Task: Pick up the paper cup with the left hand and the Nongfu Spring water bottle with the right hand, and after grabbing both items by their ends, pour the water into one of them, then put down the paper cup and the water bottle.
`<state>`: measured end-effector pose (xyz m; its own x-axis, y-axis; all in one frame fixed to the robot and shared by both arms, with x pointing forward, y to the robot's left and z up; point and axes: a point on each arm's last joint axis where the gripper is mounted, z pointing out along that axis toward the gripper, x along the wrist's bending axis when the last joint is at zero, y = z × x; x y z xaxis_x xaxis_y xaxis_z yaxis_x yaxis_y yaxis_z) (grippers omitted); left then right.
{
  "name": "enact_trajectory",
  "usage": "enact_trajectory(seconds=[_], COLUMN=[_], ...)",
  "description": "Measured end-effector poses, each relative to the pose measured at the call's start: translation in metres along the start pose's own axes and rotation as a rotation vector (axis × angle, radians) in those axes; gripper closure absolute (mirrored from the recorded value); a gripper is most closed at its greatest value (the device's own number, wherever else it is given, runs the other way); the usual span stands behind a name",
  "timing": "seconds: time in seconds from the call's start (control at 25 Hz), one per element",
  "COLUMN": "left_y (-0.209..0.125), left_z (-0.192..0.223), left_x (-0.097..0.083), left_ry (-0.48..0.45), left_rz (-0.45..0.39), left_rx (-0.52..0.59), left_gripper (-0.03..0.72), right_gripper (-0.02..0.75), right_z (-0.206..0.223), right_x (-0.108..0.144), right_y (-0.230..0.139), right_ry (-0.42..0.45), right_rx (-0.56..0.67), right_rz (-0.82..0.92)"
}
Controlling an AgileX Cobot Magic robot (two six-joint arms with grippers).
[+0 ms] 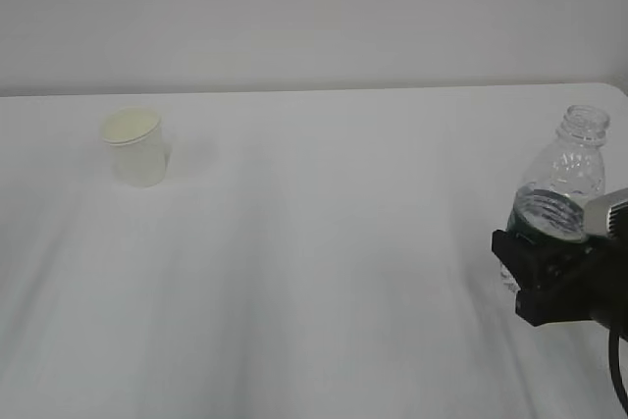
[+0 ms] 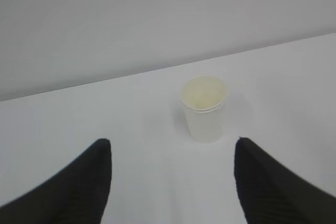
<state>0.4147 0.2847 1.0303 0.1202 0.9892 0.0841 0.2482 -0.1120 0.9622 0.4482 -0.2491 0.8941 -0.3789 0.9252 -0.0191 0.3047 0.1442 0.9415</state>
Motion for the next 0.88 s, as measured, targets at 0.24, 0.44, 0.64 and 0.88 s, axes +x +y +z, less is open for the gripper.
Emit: enact_trajectory(seconds=[0.24, 0.44, 0.64, 0.88], left_y=[-0.006, -0.016, -0.027, -0.049], left_z=[0.016, 0.035, 0.051, 0.062], left_x=[-0.001, -0.001, -0.001, -0.003], left_ry=[-0.004, -0.005, 0.006, 0.010], left_rz=[0.001, -0.012, -0.062, -0.073], left_rx=[0.008, 0.031, 0.054, 0.047], left_gripper=[0.165, 0.165, 0.165, 0.165], right_gripper=[0.286, 0.286, 0.286, 0.287], right_z=[0.000, 0.000, 0.000, 0.000], right_x=[0.000, 0.000, 0.000, 0.000], right_y=[0.000, 0.000, 0.000, 0.000], right_ry=[0.000, 0.000, 0.000, 0.000], right_rx=[0.000, 0.000, 0.000, 0.000], right_rz=[0.002, 0.004, 0.004, 0.004])
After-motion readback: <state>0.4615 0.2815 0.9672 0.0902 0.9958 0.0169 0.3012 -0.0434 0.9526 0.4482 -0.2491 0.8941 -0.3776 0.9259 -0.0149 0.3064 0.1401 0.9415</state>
